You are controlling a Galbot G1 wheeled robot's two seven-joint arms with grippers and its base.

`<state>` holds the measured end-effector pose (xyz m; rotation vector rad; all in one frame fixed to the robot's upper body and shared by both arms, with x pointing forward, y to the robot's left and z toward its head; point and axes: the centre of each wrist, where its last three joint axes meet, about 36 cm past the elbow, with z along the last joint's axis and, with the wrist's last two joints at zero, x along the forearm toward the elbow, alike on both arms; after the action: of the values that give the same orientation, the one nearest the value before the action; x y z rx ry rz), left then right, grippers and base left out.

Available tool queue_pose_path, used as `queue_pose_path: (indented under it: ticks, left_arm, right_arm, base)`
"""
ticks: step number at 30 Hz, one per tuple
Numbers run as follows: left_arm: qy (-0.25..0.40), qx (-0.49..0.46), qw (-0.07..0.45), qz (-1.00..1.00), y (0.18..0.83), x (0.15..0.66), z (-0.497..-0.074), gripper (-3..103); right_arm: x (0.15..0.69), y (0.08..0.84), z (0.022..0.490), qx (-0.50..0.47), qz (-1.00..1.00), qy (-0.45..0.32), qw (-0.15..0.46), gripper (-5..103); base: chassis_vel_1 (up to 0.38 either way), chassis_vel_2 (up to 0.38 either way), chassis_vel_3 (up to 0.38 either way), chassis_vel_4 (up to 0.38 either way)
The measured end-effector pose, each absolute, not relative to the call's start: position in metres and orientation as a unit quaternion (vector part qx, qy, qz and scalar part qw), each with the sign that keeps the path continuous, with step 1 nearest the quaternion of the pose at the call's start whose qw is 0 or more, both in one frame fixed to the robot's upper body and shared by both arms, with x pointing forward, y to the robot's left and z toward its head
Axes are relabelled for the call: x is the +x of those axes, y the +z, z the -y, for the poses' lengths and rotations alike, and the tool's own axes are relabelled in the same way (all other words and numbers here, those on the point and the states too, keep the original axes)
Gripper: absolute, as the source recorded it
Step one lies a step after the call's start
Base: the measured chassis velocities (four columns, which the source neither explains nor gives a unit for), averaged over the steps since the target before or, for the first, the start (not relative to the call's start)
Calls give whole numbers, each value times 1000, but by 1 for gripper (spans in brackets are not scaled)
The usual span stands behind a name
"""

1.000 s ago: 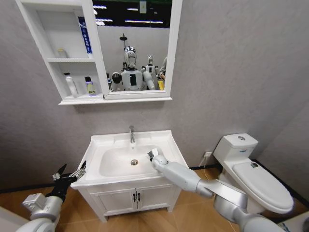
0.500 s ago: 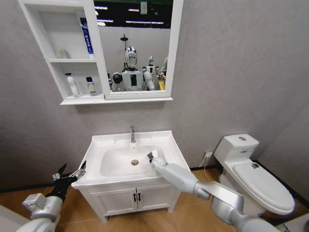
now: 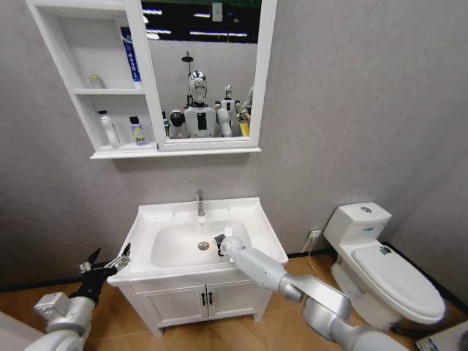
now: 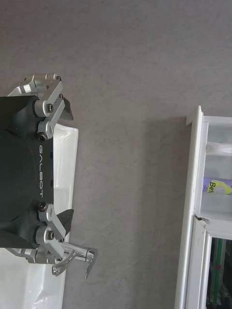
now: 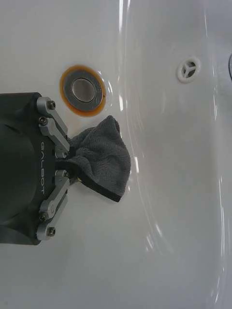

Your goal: Move facial cleanser and shampoo from washbasin to cabinet, then wipe washbasin with towel.

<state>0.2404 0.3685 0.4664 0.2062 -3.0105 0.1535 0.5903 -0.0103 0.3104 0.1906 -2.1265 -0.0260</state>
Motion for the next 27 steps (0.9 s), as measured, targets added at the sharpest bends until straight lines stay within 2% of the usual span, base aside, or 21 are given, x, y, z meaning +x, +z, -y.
queue_pose_path:
  ticks: [11,27]
  left_arm:
    - [51,68,60,995,466,240,-369,100]
    - [51,68,60,995,466,240,-369,100]
  right_arm:
    - [589,307,-24,120,866,-18,485,5]
    - [596,310,-20,144,869,-49,472,5]
  base:
    - [0,0,0,0]
    - [0,0,0,0]
